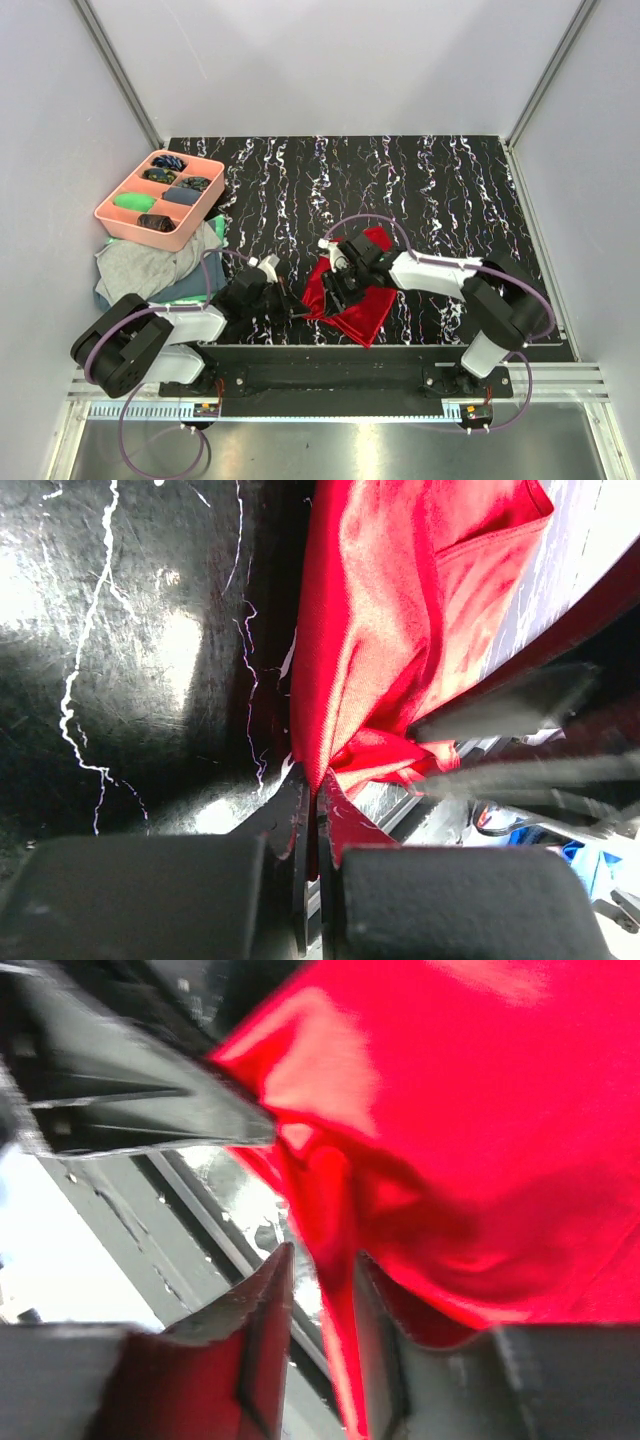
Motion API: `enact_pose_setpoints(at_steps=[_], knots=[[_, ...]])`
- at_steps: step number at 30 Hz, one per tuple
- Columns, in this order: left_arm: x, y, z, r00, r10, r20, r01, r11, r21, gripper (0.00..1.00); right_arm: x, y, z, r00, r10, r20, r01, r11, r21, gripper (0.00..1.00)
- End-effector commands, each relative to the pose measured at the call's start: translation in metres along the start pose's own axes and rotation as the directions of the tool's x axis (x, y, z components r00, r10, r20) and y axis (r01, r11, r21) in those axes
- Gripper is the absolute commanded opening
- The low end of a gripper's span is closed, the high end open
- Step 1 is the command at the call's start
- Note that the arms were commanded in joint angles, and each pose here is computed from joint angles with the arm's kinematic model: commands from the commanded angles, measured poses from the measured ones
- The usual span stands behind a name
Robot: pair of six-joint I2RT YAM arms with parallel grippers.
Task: Fold the napkin, place the utensils inside, and roll it up
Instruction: Roll the napkin with the utensil
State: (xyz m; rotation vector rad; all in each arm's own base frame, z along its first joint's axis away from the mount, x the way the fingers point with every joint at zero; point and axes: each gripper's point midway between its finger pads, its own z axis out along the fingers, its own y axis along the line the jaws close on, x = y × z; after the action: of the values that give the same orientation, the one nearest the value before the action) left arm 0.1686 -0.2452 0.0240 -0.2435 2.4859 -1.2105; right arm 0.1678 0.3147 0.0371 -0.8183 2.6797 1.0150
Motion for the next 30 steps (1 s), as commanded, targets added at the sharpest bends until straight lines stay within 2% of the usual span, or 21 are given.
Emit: enact_pose_setpoints(at_steps=[1, 4, 5, 6, 8, 9, 17, 24, 27, 30], knots=[[-0.007, -0.018, 0.002, 1.000, -0.020, -0.001, 0.020, 0.999, 0.045, 0.00, -0.021, 0.021, -0.015, 0.986, -0.120, 0.114, 0.108, 0.989, 0.101, 0.58], [-0.007, -0.020, 0.002, 1.000, -0.031, -0.004, 0.031, 0.998, 0.047, 0.00, -0.022, 0.028, -0.016, 0.966, -0.207, 0.156, 0.173, 0.963, 0.206, 0.69], [-0.006, -0.020, 0.002, 0.999, -0.037, -0.008, 0.037, 0.998, 0.049, 0.00, -0.017, 0.037, -0.013, 0.956, -0.248, 0.156, 0.210, 0.951, 0.226, 0.77], [-0.007, -0.022, 0.002, 0.999, -0.040, -0.008, 0.040, 0.998, 0.054, 0.00, -0.021, 0.029, -0.015, 0.945, -0.276, 0.177, 0.215, 0.929, 0.301, 0.79], [-0.008, -0.024, 0.001, 0.999, -0.044, -0.006, 0.044, 0.997, 0.061, 0.00, -0.018, 0.034, -0.012, 0.924, -0.334, 0.184, 0.254, 0.899, 0.357, 0.82], [-0.008, -0.026, 0.001, 0.999, -0.045, -0.006, 0.046, 0.997, 0.065, 0.00, -0.022, 0.025, -0.014, 0.913, -0.358, 0.197, 0.247, 0.868, 0.430, 0.82], [-0.010, -0.023, -0.003, 0.999, -0.040, 0.004, 0.040, 0.998, 0.052, 0.00, -0.012, 0.029, -0.010, 0.819, -0.543, 0.188, 0.321, 0.704, 0.634, 0.83], [-0.013, -0.021, -0.007, 0.999, -0.052, 0.015, 0.051, 0.997, 0.060, 0.00, -0.005, 0.035, 0.004, 0.799, -0.584, 0.146, 0.383, 0.681, 0.624, 0.84], [-0.014, -0.022, -0.008, 0.999, -0.049, 0.018, 0.048, 0.997, 0.060, 0.00, 0.002, 0.033, 0.015, 0.802, -0.586, 0.116, 0.404, 0.675, 0.617, 0.82], [-0.014, -0.021, -0.008, 0.999, -0.050, 0.015, 0.049, 0.997, 0.060, 0.00, 0.008, 0.024, 0.022, 0.813, -0.575, 0.093, 0.398, 0.664, 0.633, 0.75]])
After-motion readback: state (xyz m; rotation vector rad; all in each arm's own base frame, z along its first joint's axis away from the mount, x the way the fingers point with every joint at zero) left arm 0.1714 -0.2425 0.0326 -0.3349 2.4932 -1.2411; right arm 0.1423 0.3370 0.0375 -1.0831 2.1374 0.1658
